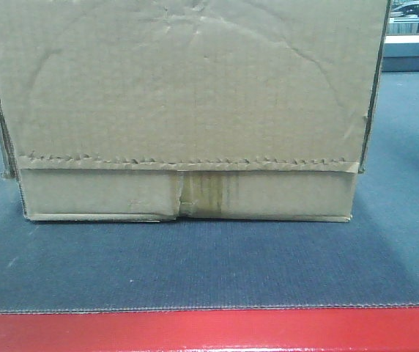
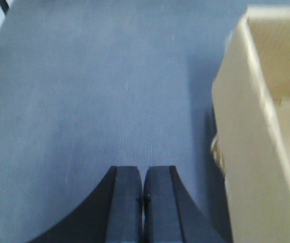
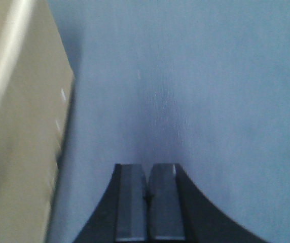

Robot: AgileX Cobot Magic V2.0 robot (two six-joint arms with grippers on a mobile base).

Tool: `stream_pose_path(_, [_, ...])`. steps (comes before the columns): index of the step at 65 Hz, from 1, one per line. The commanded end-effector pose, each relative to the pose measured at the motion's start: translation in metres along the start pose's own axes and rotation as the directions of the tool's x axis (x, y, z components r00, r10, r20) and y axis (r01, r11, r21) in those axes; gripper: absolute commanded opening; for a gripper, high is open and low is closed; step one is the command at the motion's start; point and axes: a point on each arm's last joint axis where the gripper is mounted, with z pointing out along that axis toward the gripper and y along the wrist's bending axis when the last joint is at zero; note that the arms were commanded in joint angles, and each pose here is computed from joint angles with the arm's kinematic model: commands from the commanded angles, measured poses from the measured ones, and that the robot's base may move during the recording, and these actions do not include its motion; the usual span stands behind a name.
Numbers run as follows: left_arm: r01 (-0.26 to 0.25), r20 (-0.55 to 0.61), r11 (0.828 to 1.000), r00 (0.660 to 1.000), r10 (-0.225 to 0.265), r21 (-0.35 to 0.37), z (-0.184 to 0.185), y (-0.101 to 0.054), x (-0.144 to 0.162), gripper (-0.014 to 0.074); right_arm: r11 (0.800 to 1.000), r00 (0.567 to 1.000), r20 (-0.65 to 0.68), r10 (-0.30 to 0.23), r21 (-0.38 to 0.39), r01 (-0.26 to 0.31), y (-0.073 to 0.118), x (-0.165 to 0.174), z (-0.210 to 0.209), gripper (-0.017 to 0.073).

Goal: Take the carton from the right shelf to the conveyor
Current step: 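Open both grippers and withdraw them from the carton walls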

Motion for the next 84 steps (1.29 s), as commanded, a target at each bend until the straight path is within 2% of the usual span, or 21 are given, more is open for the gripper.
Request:
stream_pose_path(1, [-0.002,0.028,1.0,1.0,0.002,0.012,-0.004,0.0,0.022,0.0013,1.0,0.999,0.047,-0.02,0.005,0.02,-0.005,0.026,-0.002,-0.0078])
stream_pose_path(11, [0.004,0.072,0.999,0.997,-0.007,0.037,-0.013,-0.001,0.069,0.0013,1.0,0.993,0.117,-0.024,-0.008,0.025,-0.009,0.068,-0.01,-0.0078])
stream_pose_path(24, [0.011,0.215,0.998,0.976,-0.023,0.057,-0.044,0.0,0.121,0.0013,0.999,0.967,0.25,-0.052,-0.001,0.054,-0.016,0.12,-0.034,-0.0078])
stream_pose_path(36, [0.017,0.379,0.998,0.924,-0.04,0.062,-0.081,0.004,0.152,0.0013,0.998,0.909,0.413,-0.047,-0.012,0.057,-0.02,0.153,-0.071,-0.0078])
stream_pose_path(44, [0.023,0.484,0.998,0.874,-0.051,0.064,-0.106,0.006,0.17,0.0013,0.998,0.835,0.55,-0.033,-0.02,0.052,-0.023,0.175,-0.099,-0.0078])
stream_pose_path(54, [0.027,0.559,0.997,0.827,-0.059,0.066,-0.122,0.008,0.185,0.0013,0.998,0.749,0.662,-0.022,-0.025,0.052,-0.027,0.197,-0.12,-0.0078])
stream_pose_path(60, [0.028,0.568,0.997,0.821,-0.06,0.066,-0.122,0.008,0.192,0.0013,0.998,0.712,0.702,-0.017,-0.028,0.052,-0.028,0.204,-0.126,-0.0078])
stream_pose_path(75, [0.027,0.565,0.997,0.823,-0.06,0.066,-0.12,0.008,0.195,0.0013,0.998,0.687,0.726,-0.015,-0.031,0.054,-0.027,0.205,-0.127,-0.0078])
stream_pose_path(84, [0.027,0.565,0.997,0.823,-0.06,0.066,-0.12,0.008,0.195,0.0013,0.998,0.687,0.726,-0.015,-0.031,0.054,-0.027,0.205,-0.127,-0.0078])
